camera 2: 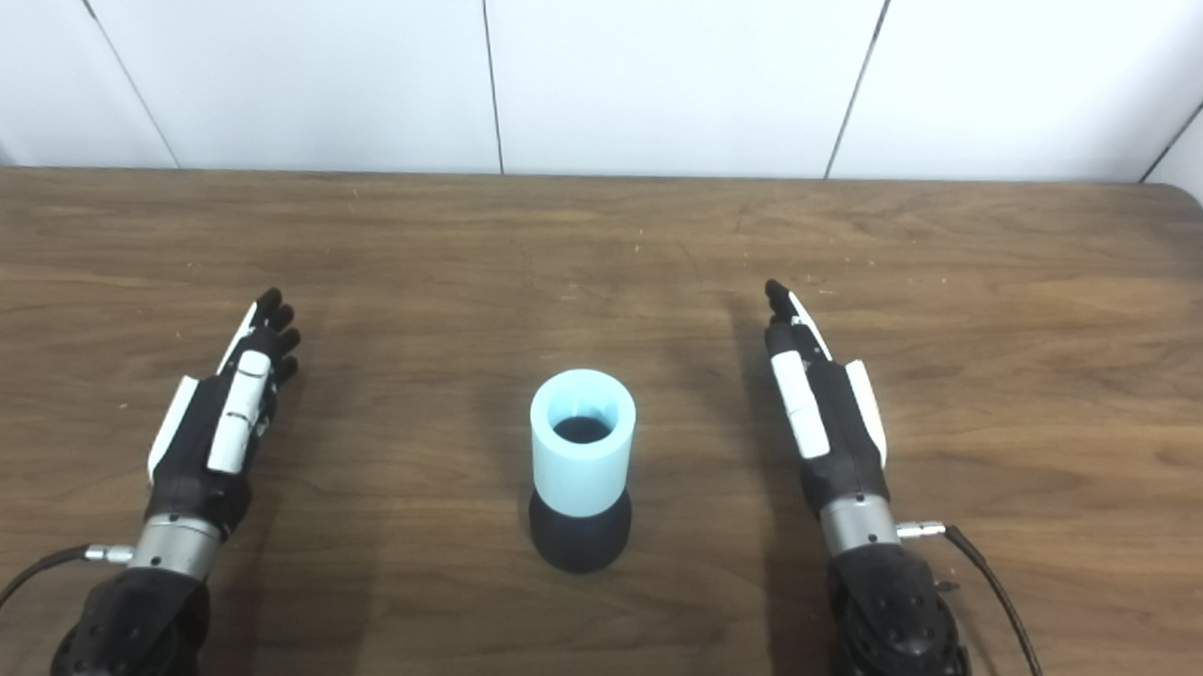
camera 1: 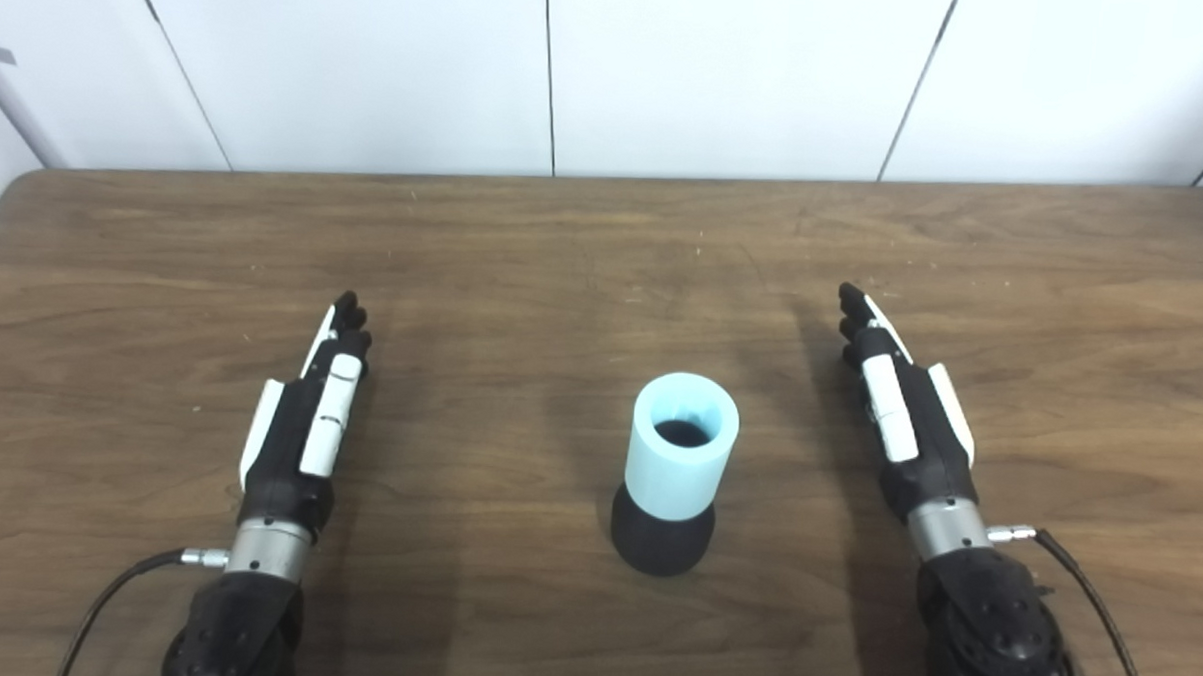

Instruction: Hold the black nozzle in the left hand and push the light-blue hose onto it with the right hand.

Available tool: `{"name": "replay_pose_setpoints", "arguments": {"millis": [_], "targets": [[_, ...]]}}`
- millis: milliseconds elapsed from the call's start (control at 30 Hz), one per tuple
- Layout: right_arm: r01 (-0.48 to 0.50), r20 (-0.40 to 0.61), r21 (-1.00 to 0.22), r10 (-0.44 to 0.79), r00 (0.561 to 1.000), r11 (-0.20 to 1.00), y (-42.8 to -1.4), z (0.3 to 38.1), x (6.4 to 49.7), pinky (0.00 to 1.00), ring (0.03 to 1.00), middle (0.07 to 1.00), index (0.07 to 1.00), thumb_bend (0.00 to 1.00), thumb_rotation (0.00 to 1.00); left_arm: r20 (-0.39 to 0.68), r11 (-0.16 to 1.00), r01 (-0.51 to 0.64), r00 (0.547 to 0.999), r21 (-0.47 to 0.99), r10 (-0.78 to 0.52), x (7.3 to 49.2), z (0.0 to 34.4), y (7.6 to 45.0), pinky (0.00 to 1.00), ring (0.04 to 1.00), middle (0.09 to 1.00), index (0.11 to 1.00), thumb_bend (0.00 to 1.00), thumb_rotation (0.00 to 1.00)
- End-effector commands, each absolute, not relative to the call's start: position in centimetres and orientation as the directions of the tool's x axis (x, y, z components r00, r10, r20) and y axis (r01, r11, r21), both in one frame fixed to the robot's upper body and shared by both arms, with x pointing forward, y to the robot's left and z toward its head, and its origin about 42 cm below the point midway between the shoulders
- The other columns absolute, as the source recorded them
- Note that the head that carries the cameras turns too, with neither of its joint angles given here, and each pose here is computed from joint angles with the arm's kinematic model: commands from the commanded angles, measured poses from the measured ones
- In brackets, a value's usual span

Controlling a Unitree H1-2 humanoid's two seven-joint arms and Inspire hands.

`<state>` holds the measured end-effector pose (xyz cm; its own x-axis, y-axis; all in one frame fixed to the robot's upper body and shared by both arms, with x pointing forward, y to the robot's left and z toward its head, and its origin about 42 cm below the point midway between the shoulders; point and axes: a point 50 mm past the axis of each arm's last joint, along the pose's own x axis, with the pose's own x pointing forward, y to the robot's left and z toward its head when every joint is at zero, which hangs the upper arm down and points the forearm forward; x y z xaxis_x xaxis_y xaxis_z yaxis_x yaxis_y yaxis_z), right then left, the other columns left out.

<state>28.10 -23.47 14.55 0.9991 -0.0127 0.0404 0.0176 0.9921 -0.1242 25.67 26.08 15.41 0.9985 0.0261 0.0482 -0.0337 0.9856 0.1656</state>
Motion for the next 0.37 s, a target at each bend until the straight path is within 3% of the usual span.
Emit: {"name": "replay_pose_setpoints", "arguments": {"millis": [0, 333], "targets": [[0.027, 0.13, -0.121, -0.011, 0.991, 0.992, -23.52, 15.87, 28.58, 0.98, 0.989, 0.974, 0.952, 0.49, 1.0, 0.122, 0.986, -0.042, 0.992, 0.16, 0.022, 26.13, 16.49, 25.99, 0.99, 0.994, 1.0, 1.0, 0.43, 1.0], [0.027, 0.131, -0.12, -0.011, 0.991, 0.992, -23.55, 15.87, 28.57, 0.98, 0.989, 0.971, 0.952, 0.49, 1.0, 0.124, 0.986, -0.042, 0.992, 0.161, 0.022, 26.14, 16.48, 25.99, 0.99, 0.994, 1.0, 0.999, 0.43, 1.0]]}}
